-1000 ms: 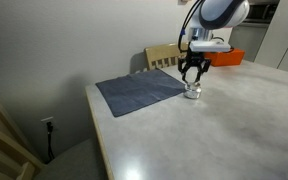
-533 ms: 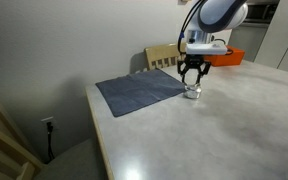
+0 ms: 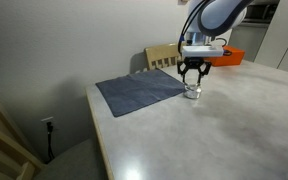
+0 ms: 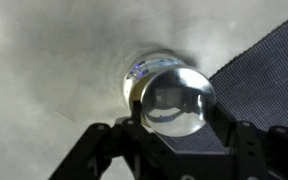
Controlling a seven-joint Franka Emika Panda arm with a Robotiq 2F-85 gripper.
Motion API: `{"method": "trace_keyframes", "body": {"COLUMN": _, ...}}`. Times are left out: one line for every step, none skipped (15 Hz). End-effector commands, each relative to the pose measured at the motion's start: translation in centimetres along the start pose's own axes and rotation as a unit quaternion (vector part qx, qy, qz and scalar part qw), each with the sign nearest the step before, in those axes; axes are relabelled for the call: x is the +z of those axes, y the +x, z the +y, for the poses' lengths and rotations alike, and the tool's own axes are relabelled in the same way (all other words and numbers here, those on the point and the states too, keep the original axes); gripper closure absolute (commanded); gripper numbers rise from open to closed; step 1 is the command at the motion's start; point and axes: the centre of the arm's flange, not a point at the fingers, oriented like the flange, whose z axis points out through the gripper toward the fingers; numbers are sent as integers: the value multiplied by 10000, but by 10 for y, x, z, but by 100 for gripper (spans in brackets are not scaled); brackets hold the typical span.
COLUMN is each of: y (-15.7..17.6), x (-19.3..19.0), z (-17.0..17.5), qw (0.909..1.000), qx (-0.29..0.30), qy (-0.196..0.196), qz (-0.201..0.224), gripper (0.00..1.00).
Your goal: Put the silver lid on the silver bottle
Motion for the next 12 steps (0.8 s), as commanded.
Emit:
{"method": "trace_keyframes", "body": {"y": -13, "x": -8, "z": 5, "qw": 9996, "qx": 228, "qy": 48, "qz": 129, "gripper": 56}}
{"method": "trace_keyframes", "body": {"y": -16, "x": -10, "z": 5, "qw": 9994, "qx": 309, "qy": 90, "qz": 136, "gripper": 56}}
{"method": "trace_keyframes", "body": {"y": -18, "x": -11, "z": 5, "qw": 9991, "qx": 388, "qy": 131, "qz": 147, "gripper": 56}}
{"method": "trace_keyframes", "body": {"y": -20, "x": -12, "z": 6, "qw": 9986, "qx": 473, "qy": 177, "qz": 165, "gripper": 56}}
{"method": "trace_keyframes", "body": {"y": -21, "x": -14, "z": 7, "qw": 9980, "qx": 556, "qy": 220, "qz": 185, "gripper": 56}}
{"method": "trace_keyframes", "body": {"y": -22, "x": -16, "z": 10, "qw": 9972, "qx": 666, "qy": 272, "qz": 222, "gripper": 56}}
{"method": "trace_keyframes", "body": {"y": -23, "x": -18, "z": 13, "qw": 9958, "qx": 810, "qy": 323, "qz": 273, "gripper": 56}}
{"method": "trace_keyframes", "body": {"y": -24, "x": -21, "z": 17, "qw": 9941, "qx": 970, "qy": 367, "qz": 332, "gripper": 56}}
{"method": "trace_keyframes", "body": {"y": -25, "x": -23, "z": 20, "qw": 9919, "qx": 1131, "qy": 419, "qz": 397, "gripper": 56}}
{"method": "trace_keyframes", "body": {"y": -27, "x": -26, "z": 25, "qw": 9887, "qx": 1339, "qy": 457, "qz": 494, "gripper": 56}}
{"method": "trace_keyframes", "body": {"y": -27, "x": -27, "z": 29, "qw": 9859, "qx": 1494, "qy": 486, "qz": 575, "gripper": 56}}
{"method": "trace_keyframes", "body": {"y": -28, "x": -29, "z": 34, "qw": 9827, "qx": 1666, "qy": 475, "qz": 647, "gripper": 56}}
